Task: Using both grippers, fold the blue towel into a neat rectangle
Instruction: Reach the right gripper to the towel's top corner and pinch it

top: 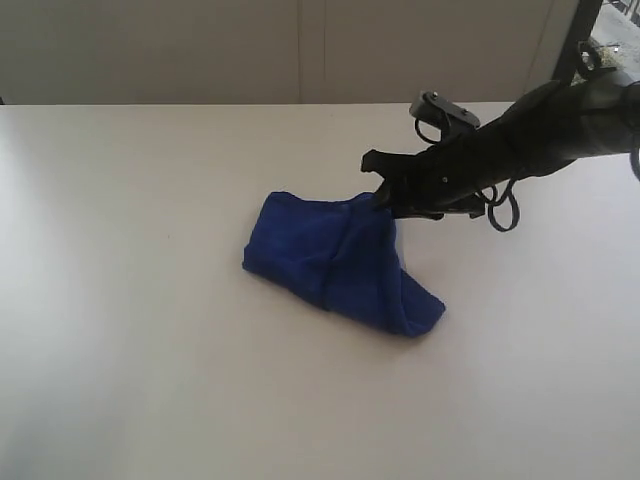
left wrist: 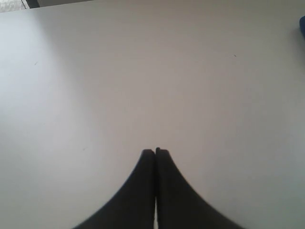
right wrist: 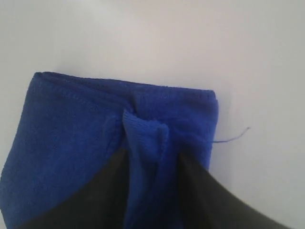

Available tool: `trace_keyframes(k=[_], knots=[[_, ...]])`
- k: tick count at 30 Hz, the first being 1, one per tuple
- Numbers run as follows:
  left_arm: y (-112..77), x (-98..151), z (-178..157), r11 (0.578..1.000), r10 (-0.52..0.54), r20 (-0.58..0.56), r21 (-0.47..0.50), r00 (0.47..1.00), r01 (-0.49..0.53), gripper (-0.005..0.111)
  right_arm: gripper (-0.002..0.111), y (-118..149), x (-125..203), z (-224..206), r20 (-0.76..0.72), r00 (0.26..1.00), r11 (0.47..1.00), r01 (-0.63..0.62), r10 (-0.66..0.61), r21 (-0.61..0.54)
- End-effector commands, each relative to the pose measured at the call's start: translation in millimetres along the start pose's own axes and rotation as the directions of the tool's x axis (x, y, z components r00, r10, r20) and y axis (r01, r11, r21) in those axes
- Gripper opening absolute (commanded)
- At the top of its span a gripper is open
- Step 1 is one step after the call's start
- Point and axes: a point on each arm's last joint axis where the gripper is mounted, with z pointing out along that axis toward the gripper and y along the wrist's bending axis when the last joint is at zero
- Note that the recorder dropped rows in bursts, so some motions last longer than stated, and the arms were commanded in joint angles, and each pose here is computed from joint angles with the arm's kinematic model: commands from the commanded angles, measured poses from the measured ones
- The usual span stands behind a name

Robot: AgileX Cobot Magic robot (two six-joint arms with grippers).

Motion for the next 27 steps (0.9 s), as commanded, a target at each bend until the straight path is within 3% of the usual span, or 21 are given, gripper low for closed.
trace_keyframes(k=[1, 2, 3, 7, 12, 14, 27], knots=[[0.0, 1.1, 0.3, 1.0, -0.001, 0.001, -0.002, 1.0, 0.001, 0.0, 0.014, 3.2, -2.4, 3.0, 0.01, 1.0, 1.0, -0.016, 0.016, -0.013], [0.0, 1.1, 0.3, 1.0, -0.001, 0.001, -0.002, 1.0, 0.001, 0.0, 0.003, 4.8, -3.6, 0.5, 0.016, 1.0, 1.0, -0.013, 0.014, -0.016], [0.0, 1.1, 0.3, 1.0, -0.001, 0.001, -0.002, 1.0, 0.001, 0.0, 0.0, 5.7, -4.2, -1.1, 0.019, 1.0, 1.0, -0.007, 0.007, -0.015], [0.0, 1.1, 0.3, 1.0, -0.001, 0.001, -0.002, 1.0, 0.001, 0.0, 0.0, 10.1, -8.5, -11.2, 0.04, 0.998, 0.999, 0.054, -0.053, -0.01], [0.0, 1.1, 0.3, 1.0, -0.001, 0.001, -0.002, 1.0, 0.001, 0.0, 0.0, 20.5, -8.6, -28.3, 0.013, 0.961, 0.961, 0.275, -0.275, -0.021], [0.0, 1.1, 0.3, 1.0, -0.001, 0.001, -0.002, 1.0, 0.001, 0.0, 0.0, 24.4, -7.9, -33.1, 0.005, 0.952, 0.951, 0.306, -0.306, -0.04], [0.4, -1.4, 0.2, 1.0, 0.0, 0.029, -0.006, 1.0, 0.001, 0.0, 0.0, 24.7, -4.8, -30.5, -0.018, 0.953, 0.952, 0.301, -0.303, -0.057]])
